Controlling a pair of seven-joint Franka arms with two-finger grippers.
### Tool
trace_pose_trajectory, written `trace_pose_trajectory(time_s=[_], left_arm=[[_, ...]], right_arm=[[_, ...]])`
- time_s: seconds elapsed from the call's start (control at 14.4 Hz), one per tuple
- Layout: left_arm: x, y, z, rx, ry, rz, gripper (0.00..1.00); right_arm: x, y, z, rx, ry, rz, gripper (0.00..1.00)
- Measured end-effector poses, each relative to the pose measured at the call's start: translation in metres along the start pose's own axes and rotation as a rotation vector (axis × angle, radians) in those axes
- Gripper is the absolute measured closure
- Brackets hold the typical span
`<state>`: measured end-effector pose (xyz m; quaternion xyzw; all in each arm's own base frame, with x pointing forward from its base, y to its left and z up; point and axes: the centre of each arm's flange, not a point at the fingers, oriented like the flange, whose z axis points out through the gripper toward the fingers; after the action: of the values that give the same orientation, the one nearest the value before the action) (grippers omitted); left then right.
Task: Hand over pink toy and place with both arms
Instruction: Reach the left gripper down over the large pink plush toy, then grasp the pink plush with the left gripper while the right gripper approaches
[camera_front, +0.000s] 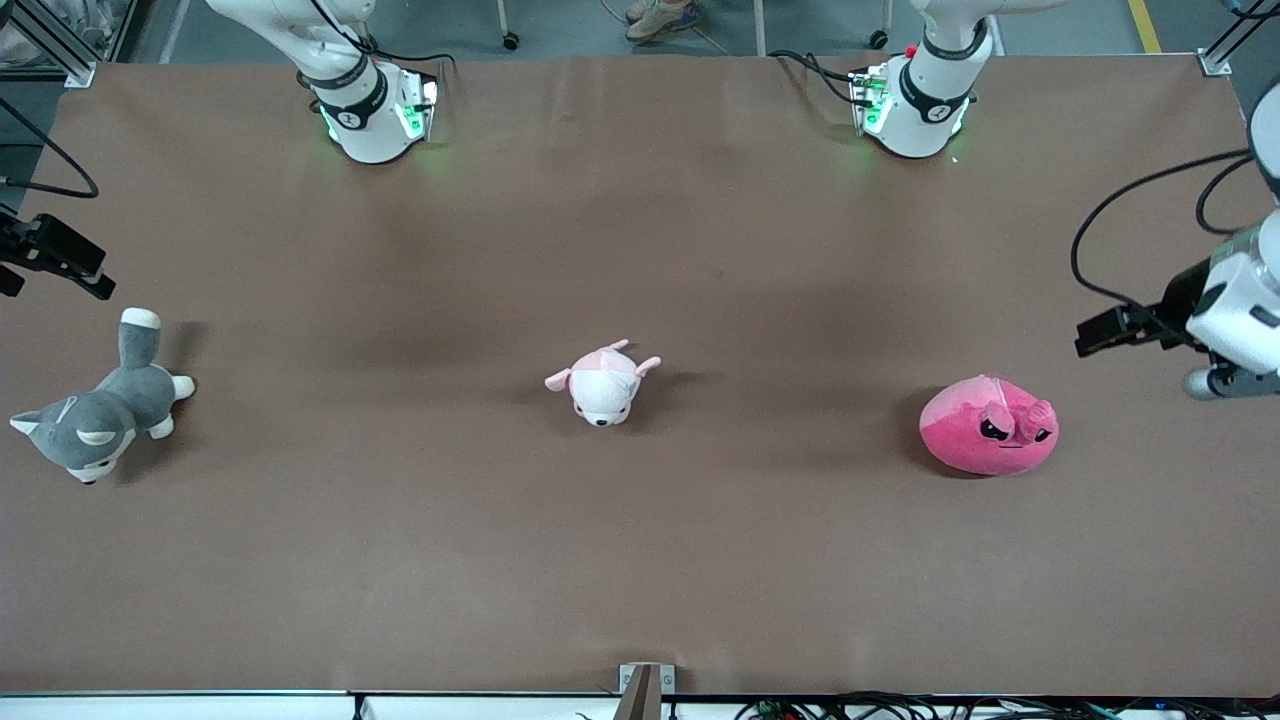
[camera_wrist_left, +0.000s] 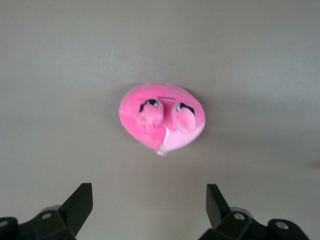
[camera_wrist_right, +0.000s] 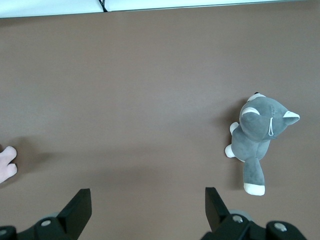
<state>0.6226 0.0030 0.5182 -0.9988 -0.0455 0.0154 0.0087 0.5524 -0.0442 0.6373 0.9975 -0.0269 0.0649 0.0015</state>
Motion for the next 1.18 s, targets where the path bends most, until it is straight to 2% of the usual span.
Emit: trace_pose_trajectory(time_s=[0.62,0.69,0.76,0.83,0.97,1.18], left_arm=[[0.038,-0.004,0.109,-0.015,0.038,-0.011,0.00],[0.038,-0.005,0.116,-0.015,0.039,-0.012,0.03],[0.037,-0.005,0.121,-0.016,0.041,-0.012,0.14],[0.036,-0.005,0.126,-0.016,0.044,-0.011,0.17],[0.033,-0.004,0.137,-0.016,0.040,-0.011,0.19],[0.027,-0.005,0.152,-0.015,0.024,-0.011,0.22]], right_arm=[[-0.001,0.000,0.007,-0.010,-0.017,-0.002,0.00],[-0.002,0.000,0.008,-0.010,-0.019,-0.002,0.00],[-0.002,0.000,0.007,-0.010,-0.023,-0.002,0.00],[-0.004,0.000,0.007,-0.009,-0.034,-0.002,0.00],[-0.007,-0.002,0.005,0.004,-0.058,-0.001,0.00],[-0.007,-0.025,0.003,0.061,-0.060,-0.026,0.00]])
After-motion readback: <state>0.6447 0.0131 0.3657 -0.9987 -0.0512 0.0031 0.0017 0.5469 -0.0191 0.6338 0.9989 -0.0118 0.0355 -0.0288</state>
